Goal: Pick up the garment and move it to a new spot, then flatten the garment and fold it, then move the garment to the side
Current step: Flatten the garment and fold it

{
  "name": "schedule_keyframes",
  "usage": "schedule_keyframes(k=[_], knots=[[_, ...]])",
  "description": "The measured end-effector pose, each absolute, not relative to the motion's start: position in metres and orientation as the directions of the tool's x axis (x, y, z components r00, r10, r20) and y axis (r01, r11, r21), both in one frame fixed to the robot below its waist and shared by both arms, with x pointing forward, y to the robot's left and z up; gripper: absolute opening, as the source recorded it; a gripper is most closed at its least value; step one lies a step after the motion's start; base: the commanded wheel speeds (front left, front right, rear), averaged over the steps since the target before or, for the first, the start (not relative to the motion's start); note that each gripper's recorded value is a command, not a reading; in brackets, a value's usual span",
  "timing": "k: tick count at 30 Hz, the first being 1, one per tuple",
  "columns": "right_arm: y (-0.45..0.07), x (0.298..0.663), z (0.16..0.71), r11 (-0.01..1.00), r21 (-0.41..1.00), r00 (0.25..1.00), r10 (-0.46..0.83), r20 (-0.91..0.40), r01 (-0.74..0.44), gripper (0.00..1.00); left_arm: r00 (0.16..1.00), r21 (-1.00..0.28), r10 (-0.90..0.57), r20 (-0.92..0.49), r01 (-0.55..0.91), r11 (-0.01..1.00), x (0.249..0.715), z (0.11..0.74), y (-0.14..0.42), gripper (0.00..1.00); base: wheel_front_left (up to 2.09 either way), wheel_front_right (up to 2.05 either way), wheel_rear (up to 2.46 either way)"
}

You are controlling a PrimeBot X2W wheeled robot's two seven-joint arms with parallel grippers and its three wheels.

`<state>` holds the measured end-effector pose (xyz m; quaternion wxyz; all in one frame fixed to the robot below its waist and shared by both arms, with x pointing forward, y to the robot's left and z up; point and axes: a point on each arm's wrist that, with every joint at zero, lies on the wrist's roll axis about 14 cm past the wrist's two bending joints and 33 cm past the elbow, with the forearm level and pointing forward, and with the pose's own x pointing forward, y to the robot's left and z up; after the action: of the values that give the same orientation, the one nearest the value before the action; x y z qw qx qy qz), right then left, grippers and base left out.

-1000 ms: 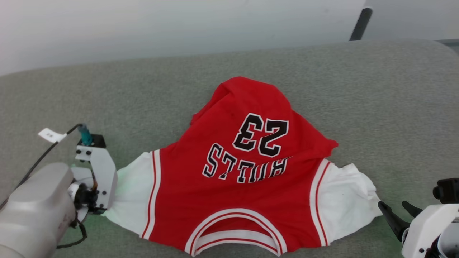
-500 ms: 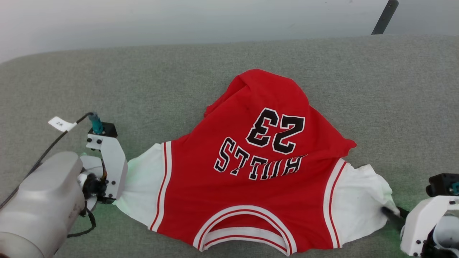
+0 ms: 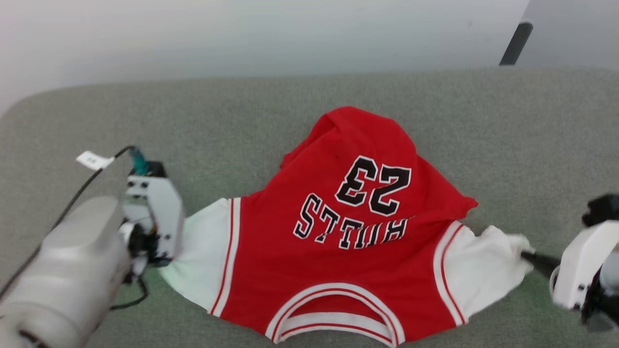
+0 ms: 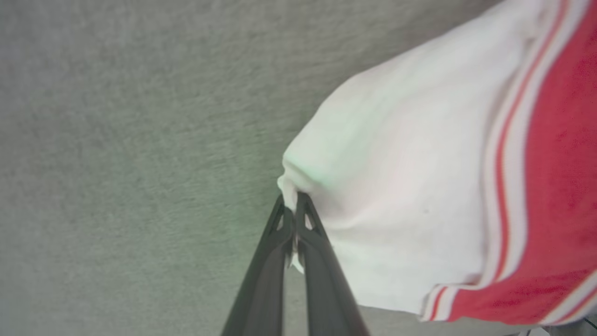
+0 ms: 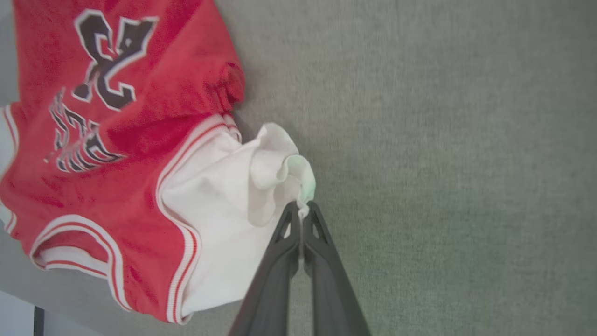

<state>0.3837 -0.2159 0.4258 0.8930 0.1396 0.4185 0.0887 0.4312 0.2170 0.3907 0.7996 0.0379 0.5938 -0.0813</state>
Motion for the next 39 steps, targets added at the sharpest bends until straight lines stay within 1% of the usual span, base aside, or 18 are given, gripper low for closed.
schedule_keyframes(k=[2,4,11,16,20,23,26,31,33,37,39], knots=[[-0.216,0.393,0.448,0.945,0.32,0.666,0.282,-0.691,-0.068,0.0,0.315,-0.065,-0.124,-0.941,0.191,0.979,0.438,0.407,0.202,0.0,0.0,0.0,0.0],[-0.213,0.402,0.47,0.941,0.323,0.694,0.297,-0.656,-0.097,0.0,0.37,-0.097,-0.175,-0.912,0.22,0.971,0.449,0.431,0.183,0.0,0.0,0.0,0.0],[-0.191,0.432,0.566,0.926,0.298,0.806,0.354,-0.473,-0.232,0.0,0.544,-0.086,-0.206,-0.814,0.237,0.968,0.471,0.515,0.175,0.0,0.0,0.0,0.0],[-0.179,0.451,0.638,0.924,0.248,0.879,0.361,-0.31,-0.292,0.0,0.693,-0.083,-0.237,-0.681,0.249,0.965,0.49,0.589,0.169,0.0,0.0,0.0,0.0],[-0.177,0.466,0.685,0.924,0.229,0.918,0.35,-0.189,-0.305,0.0,0.792,-0.048,-0.232,-0.565,0.249,0.967,0.504,0.642,0.171,0.0,0.0,0.0,0.0],[-0.181,0.476,0.723,0.929,0.218,0.943,0.323,-0.082,-0.299,0.0,0.843,-0.03,-0.225,-0.488,0.241,0.97,0.512,0.674,0.173,0.0,0.0,0.0,0.0],[-0.185,0.484,0.761,0.943,0.173,0.958,0.287,0.018,-0.285,0.0,0.898,-0.017,-0.219,-0.381,0.23,0.973,0.52,0.712,0.174,0.0,0.0,0.0,0.0],[-0.189,0.493,0.815,0.957,0.124,0.954,0.236,0.183,-0.26,0.0,0.953,-0.026,-0.199,-0.226,0.199,0.98,0.526,0.76,0.18,0.0,0.0,0.0,0.0],[-0.191,0.495,0.829,0.967,0.088,0.951,0.214,0.225,-0.239,0.0,0.969,-0.029,-0.186,-0.164,0.184,0.982,0.526,0.778,0.183,0.0,0.0,0.0,0.0],[-0.193,0.498,0.855,0.974,0.066,0.936,0.189,0.296,-0.217,0.0,0.986,-0.039,-0.164,-0.03,0.163,0.986,0.524,0.817,0.19,0.0,0.0,0.0,0.0],[-0.194,0.5,0.861,0.977,0.056,0.933,0.178,0.312,-0.205,0.0,0.988,-0.045,-0.154,0.002,0.154,0.987,0.523,0.826,0.193,0.0,0.0,0.0,0.0]])
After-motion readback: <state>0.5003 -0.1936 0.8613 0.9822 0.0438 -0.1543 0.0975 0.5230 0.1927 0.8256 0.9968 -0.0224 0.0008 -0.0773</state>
